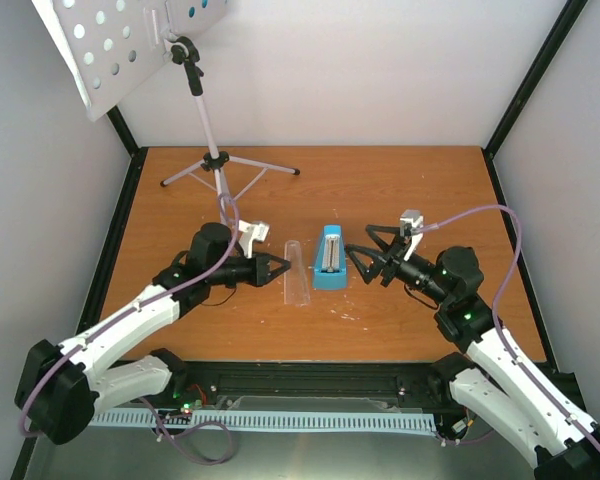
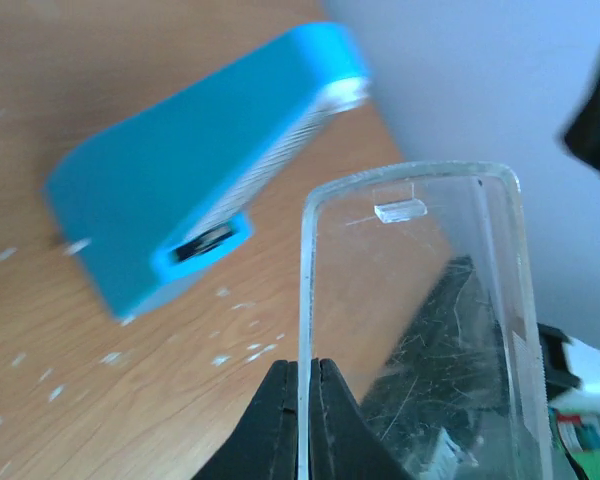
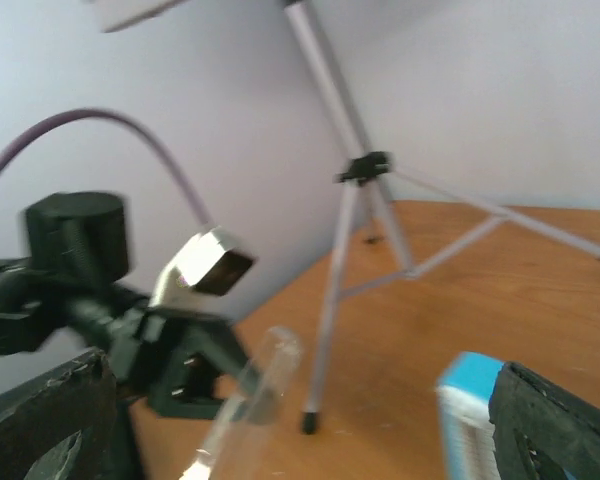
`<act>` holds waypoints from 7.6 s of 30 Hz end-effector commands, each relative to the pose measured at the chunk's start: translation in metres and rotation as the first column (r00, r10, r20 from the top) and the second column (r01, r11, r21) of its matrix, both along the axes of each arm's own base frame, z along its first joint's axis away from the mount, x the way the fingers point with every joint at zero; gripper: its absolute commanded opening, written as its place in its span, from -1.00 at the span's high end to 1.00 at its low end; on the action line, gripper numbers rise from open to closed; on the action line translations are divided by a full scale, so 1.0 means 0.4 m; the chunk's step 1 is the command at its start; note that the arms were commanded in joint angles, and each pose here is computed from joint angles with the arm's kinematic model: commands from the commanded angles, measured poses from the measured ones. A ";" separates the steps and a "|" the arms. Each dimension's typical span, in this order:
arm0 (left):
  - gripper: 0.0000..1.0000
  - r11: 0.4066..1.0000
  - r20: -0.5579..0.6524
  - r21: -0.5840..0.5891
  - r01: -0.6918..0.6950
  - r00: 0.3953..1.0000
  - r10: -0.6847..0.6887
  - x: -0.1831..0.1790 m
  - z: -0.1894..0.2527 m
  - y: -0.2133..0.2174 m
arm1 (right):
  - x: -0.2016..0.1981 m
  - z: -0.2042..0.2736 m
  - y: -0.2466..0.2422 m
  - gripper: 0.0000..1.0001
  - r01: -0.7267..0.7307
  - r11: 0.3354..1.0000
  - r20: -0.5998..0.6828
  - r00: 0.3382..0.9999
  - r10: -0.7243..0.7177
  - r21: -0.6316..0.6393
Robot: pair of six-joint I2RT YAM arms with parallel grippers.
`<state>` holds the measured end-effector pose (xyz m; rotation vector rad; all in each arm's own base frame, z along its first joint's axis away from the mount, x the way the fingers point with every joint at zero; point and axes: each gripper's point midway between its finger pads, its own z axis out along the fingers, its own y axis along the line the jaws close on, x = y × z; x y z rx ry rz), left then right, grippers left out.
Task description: Pack up the instrument practice props
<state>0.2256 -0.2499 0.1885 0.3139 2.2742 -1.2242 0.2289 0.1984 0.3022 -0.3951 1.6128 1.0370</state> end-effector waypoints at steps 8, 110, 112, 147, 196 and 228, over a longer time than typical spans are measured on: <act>1.00 0.815 0.505 -0.247 0.524 0.787 -0.353 -0.101 0.324 -0.141 | -0.167 0.126 0.112 -1.00 -0.519 0.844 -0.014 0.851 0.525 0.133; -0.62 0.960 0.069 -0.099 0.261 0.965 -0.255 0.079 -0.181 -0.218 | 0.048 -0.212 -0.073 0.06 0.300 0.873 -0.020 0.943 -0.333 -0.384; -0.62 0.955 0.067 -0.112 0.274 0.961 -0.268 0.072 -0.181 -0.228 | 0.047 -0.212 -0.071 0.05 0.297 0.874 -0.015 0.945 -0.327 -0.384; -0.99 0.979 0.362 0.115 -0.167 0.925 0.115 0.242 0.225 0.205 | 0.073 -0.148 -0.007 0.01 0.371 0.893 0.385 0.886 -0.258 -0.254; -0.99 0.789 0.516 0.361 -0.497 0.811 0.275 0.350 0.088 0.368 | 0.122 -0.264 0.047 0.02 0.446 0.848 0.396 0.861 -0.320 -0.285; -0.99 0.796 0.516 0.352 -0.493 0.811 0.274 0.347 0.093 0.364 | 0.119 -0.265 0.025 0.02 0.489 0.833 0.411 0.836 -0.364 -0.258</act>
